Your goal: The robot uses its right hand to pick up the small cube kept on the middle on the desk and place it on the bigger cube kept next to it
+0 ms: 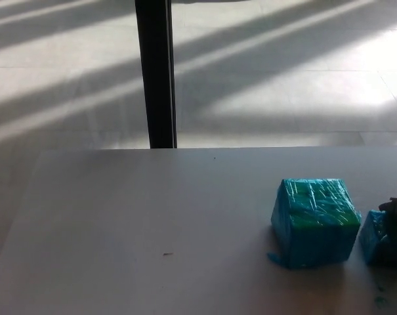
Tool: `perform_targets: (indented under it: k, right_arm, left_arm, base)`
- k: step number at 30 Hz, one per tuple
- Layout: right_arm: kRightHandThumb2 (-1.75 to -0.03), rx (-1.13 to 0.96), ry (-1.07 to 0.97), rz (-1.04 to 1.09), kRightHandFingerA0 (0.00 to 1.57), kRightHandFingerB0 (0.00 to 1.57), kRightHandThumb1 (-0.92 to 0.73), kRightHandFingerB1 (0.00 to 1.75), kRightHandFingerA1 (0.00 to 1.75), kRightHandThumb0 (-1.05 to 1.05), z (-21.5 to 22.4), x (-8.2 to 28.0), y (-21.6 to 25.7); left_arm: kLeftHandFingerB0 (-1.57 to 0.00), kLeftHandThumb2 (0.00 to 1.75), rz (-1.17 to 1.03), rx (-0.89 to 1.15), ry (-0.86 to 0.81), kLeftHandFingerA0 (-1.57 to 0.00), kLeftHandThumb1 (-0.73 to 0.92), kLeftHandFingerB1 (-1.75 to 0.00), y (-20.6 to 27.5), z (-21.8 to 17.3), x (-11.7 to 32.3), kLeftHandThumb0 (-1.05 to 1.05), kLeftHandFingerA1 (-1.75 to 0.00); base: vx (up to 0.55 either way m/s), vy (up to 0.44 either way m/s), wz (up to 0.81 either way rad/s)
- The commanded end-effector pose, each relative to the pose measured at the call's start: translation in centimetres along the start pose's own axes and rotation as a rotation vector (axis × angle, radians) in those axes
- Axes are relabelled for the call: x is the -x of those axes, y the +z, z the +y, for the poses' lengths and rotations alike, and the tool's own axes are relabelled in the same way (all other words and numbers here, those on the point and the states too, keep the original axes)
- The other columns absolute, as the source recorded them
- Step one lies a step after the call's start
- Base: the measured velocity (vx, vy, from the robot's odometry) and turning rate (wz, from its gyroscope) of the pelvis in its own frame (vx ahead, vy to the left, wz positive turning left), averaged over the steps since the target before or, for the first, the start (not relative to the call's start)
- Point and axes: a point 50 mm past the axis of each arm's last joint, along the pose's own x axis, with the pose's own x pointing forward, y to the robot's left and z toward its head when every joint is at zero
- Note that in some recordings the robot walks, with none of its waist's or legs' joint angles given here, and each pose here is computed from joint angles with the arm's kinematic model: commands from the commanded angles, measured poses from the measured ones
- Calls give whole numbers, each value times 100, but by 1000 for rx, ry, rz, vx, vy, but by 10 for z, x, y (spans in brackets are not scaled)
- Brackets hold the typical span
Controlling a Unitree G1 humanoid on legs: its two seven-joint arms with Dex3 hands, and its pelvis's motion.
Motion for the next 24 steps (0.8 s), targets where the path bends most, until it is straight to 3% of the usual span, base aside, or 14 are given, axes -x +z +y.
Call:
perform_targets:
  k: [1, 2, 3, 4, 8, 10, 14, 16, 18, 19, 22, 23, 24]
  right_arm:
    - [-59, -79, 30, -77, 60, 19, -65, 28, 90, -26, 21, 0, 2]
    - [-60, -101, 20, -105, 70, 22, -68, 28, 103, -24, 22, 0, 3]
    - [-61, -104, 24, -117, 71, 24, -73, 28, 100, -25, 23, 0, 4]
    - [-63, -101, 12, -137, 65, 27, -74, 30, 122, -24, 24, 0, 5]
    - [-67, -20, -41, -198, 62, 45, -83, 37, 142, -26, 27, -1, 15]
    - [-66, 28, -91, -221, 63, 49, -81, 40, 134, -23, 27, -1, 18]
    - [-67, 36, -134, -225, 66, 59, -83, 46, 142, -23, 28, -1, 20]
    - [-76, 67, -153, -206, 73, 80, -79, 82, 150, -21, 28, -3, 20]
    - [-75, 88, -173, -198, 79, 75, -75, 63, 148, -22, 29, -3, 20]
    - [-71, 91, -184, -196, 79, 80, -73, 90, 154, -23, 28, -3, 19]
    - [-69, 95, -195, -194, 76, 80, -72, 88, 155, -25, 27, -1, 17]
    - [-70, 106, -216, -207, 83, 68, -70, 134, 164, -27, 26, -1, 16]
    - [-70, 107, -217, -207, 83, 68, -70, 134, 164, -27, 27, -1, 16]
  left_arm:
    - [-47, 61, -11, -19, 10, -46, 69, -40, 6, 7, 2, -69, -57]
    - [-46, 61, -11, -22, 9, -45, 69, -40, 7, 6, 2, -69, -56]
    - [-49, 61, -8, -23, 18, -47, 69, -40, 6, 7, 2, -69, -57]
    - [-49, 61, -8, -20, 18, -47, 69, -40, 6, 7, 1, -69, -56]
    - [-51, 61, -6, 4, 22, -48, 68, -41, 6, 7, 1, -69, -57]
    - [-50, 61, -12, 1, 12, -46, 68, -42, 8, 7, 1, -68, -58]
    - [-44, 61, -11, -17, 11, -45, 70, -40, 8, 6, 1, -69, -56]
    - [-47, 61, -11, -29, 16, -46, 70, -40, 9, 7, 1, -69, -56]
    - [-45, 61, -15, -26, 12, -44, 70, -40, 10, 7, 2, -70, -57]
    - [-45, 61, -18, -22, 6, -43, 69, -40, 9, 7, 2, -70, -57]
    - [-44, 61, -17, -11, 9, -44, 69, -40, 10, 7, 2, -70, -56]
    - [-41, 62, -15, -29, 7, -43, 70, -39, 10, 7, 2, -69, -56]
    - [-41, 62, -15, -29, 7, -43, 70, -39, 10, 7, 2, -69, -56]
  base:
    - [0, 0, 0]
    - [0, 0, 0]
    - [0, 0, 0]
    - [0, 0, 0]
    - [0, 0, 0]
    - [0, 0, 0]
    - [0, 0, 0]
    - [0, 0, 0]
    - [0, 0, 0]
    - [0, 0, 0]
    - [0, 0, 0]
    - [0, 0, 0]
    - [0, 0, 0]
